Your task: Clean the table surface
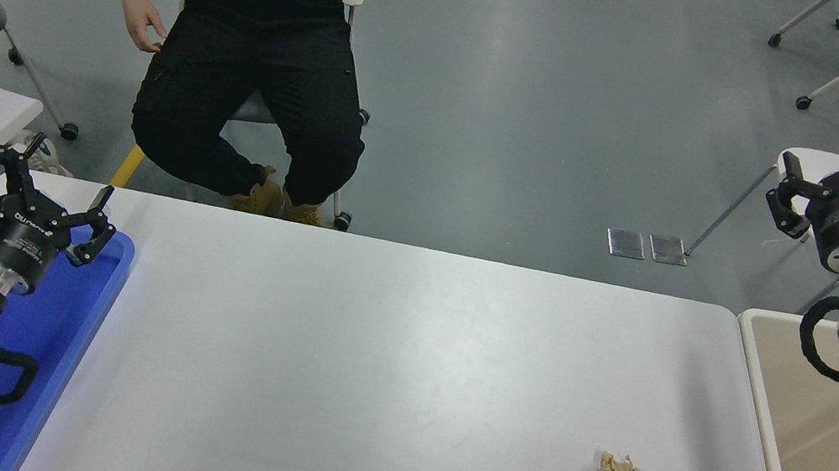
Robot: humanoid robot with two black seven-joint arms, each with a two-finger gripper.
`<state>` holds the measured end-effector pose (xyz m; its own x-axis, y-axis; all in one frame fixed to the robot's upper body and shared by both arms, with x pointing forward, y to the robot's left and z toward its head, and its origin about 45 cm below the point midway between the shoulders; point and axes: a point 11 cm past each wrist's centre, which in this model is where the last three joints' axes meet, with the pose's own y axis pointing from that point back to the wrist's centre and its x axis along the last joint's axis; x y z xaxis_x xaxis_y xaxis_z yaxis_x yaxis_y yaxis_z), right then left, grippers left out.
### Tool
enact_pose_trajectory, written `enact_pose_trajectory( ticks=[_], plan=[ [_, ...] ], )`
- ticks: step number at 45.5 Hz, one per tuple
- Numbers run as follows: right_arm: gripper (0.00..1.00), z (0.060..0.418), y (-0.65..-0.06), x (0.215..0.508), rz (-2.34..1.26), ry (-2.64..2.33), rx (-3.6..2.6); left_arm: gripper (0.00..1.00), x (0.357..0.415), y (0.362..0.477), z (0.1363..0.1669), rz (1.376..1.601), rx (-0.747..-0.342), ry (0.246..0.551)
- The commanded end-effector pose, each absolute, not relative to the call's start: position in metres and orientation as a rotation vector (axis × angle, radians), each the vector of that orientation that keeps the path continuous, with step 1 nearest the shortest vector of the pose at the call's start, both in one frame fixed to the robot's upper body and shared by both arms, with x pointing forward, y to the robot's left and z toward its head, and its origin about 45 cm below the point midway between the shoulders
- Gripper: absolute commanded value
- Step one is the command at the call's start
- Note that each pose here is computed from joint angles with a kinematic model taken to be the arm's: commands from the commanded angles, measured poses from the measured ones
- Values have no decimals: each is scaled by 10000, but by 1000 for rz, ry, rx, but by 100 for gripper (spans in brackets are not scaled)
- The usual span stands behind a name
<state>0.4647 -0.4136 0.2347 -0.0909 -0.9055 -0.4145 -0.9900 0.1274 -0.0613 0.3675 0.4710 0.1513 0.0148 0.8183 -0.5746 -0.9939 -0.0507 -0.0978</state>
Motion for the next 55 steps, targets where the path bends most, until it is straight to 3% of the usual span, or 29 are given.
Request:
enact_pose_trajectory(
  ticks=[1,29,42,55],
  plan=[
    [99,2077,-4131,4500,377,2071,-1826,100,3675,4710,1513,1534,-568,394],
    [99,2136,-4387,4474,326,2148,-1812,100,3674,4717,1517,1535,-567,393],
    [99,2515,-4856,4422,115,2280,-1942,100,3674,4717,1517,1535,-567,393],
    [99,2795,-4843,4519,-203,2357,-2340,100,3675,4710,1513,1534,-568,394]
  ],
)
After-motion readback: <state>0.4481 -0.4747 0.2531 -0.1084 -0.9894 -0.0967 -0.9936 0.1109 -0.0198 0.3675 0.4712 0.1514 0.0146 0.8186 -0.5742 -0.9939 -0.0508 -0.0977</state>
